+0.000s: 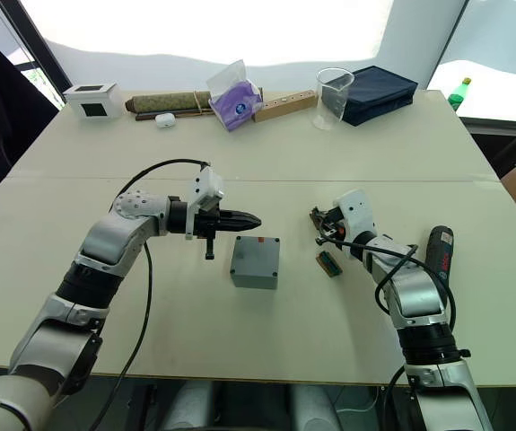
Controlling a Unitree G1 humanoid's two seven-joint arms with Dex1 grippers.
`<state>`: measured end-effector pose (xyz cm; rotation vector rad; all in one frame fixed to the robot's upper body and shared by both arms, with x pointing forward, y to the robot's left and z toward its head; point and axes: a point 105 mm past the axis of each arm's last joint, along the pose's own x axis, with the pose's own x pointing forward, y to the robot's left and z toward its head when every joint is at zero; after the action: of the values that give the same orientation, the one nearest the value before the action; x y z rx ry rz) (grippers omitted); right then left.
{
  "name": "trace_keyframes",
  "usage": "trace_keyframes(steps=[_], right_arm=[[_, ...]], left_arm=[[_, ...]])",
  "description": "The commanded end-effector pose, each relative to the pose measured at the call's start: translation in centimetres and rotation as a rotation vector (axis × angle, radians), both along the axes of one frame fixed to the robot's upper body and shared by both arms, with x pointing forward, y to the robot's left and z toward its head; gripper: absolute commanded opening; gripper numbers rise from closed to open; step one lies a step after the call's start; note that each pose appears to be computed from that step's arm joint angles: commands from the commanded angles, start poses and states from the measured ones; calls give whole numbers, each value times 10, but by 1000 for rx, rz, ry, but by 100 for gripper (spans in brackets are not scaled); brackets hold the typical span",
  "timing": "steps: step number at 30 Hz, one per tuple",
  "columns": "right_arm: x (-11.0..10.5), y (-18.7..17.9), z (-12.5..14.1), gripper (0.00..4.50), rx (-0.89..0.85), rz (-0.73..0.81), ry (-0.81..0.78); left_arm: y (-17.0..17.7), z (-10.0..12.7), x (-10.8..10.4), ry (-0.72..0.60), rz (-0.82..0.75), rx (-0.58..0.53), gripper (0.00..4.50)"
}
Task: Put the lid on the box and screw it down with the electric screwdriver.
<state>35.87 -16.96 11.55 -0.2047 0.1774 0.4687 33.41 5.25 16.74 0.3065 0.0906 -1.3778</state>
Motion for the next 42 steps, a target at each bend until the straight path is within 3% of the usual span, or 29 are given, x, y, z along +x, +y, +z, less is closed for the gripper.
trace_keyframes(steps=[1,8,12,16,21,42], right_arm=[[-7,-2,27,10,-12,18,-84],[-18,6,50,10,-42,53,-159],[-35,28,70,10,-6,158,-216],[-64,56,66,10,27,312,-175],[-84,73,48,10,41,387,-93],[-72,76,37,10,25,373,-83]], left_arm=[[3,6,1,-26,6,-8,0],[9,4,5,-12,30,-17,0],[18,15,7,21,29,-51,0],[28,23,0,17,1,-41,0],[35,8,-19,75,-69,52,0],[32,-4,-20,63,-52,92,0]])
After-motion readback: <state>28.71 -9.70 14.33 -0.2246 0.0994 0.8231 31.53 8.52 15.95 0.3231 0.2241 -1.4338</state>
